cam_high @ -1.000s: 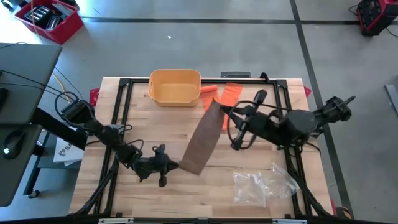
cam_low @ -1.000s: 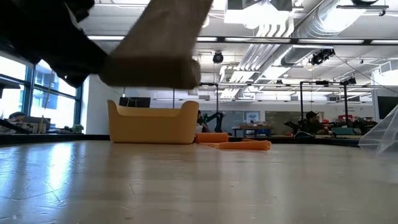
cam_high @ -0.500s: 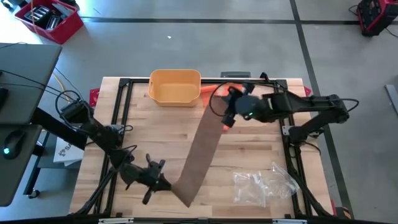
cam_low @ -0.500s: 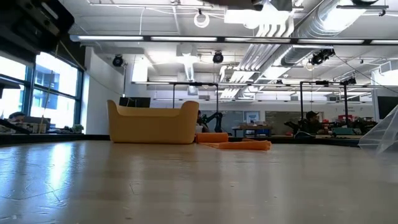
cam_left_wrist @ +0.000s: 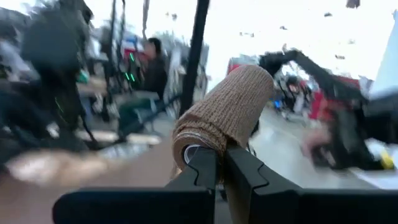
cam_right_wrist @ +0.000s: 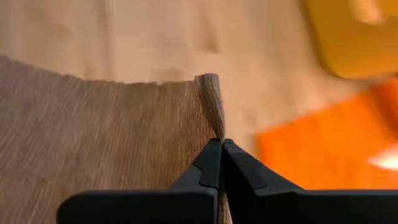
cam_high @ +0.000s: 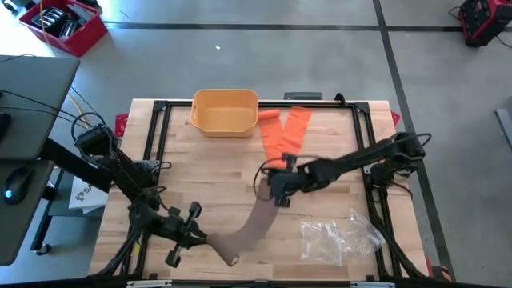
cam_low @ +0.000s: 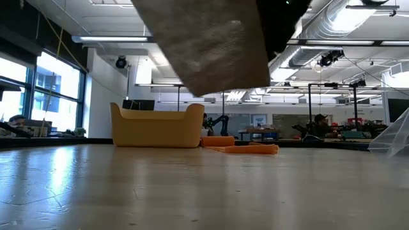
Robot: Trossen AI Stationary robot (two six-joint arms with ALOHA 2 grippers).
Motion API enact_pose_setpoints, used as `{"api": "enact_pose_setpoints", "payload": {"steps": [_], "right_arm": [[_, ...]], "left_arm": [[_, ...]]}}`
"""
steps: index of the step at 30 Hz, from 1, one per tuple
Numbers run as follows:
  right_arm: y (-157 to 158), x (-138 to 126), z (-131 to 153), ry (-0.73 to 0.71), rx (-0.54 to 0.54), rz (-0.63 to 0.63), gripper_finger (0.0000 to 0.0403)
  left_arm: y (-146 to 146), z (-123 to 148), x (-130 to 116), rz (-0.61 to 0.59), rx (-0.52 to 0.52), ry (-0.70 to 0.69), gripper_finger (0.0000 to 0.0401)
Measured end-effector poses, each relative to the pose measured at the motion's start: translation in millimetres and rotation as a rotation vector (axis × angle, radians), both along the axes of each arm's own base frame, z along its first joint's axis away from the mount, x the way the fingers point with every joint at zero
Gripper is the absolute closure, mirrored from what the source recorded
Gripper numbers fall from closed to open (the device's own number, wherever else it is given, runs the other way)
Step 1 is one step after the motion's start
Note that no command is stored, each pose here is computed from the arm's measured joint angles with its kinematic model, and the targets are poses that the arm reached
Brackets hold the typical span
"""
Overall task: Roll bandage
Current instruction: Roll the brown bandage
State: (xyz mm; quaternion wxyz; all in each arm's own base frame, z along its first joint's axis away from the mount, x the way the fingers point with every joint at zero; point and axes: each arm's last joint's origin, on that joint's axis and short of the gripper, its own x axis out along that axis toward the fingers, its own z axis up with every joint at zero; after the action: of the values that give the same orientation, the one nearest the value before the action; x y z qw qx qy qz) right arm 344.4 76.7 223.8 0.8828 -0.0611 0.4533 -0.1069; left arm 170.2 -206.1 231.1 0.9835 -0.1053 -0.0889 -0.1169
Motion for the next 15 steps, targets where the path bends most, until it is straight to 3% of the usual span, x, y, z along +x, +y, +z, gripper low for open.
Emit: {"api": "enact_pose_setpoints", "payload": {"steps": [3,8,12,15], "right_arm": [[12.6,3.6,-14.4,-0.061,0.08,0.017,0.0384],[21.2,-1.4,-25.7,0.001,0.169,-0.019,0.0313],[23.5,-16.3,-18.5,0.092,0.153,-0.075,0.0264],[34.9,-29.4,-0.6,0.056,0.073,-0.115,0.0253]], "left_arm": [[3.9,6.7,-0.9,0.088,0.0,-0.045,0.0395],[9.5,12.9,-2.0,0.213,-0.015,-0.066,0.0395],[13.8,13.6,-2.6,0.326,-0.057,-0.024,0.0395],[16.3,12.3,-3.1,0.415,-0.1,0.014,0.0395]]}}
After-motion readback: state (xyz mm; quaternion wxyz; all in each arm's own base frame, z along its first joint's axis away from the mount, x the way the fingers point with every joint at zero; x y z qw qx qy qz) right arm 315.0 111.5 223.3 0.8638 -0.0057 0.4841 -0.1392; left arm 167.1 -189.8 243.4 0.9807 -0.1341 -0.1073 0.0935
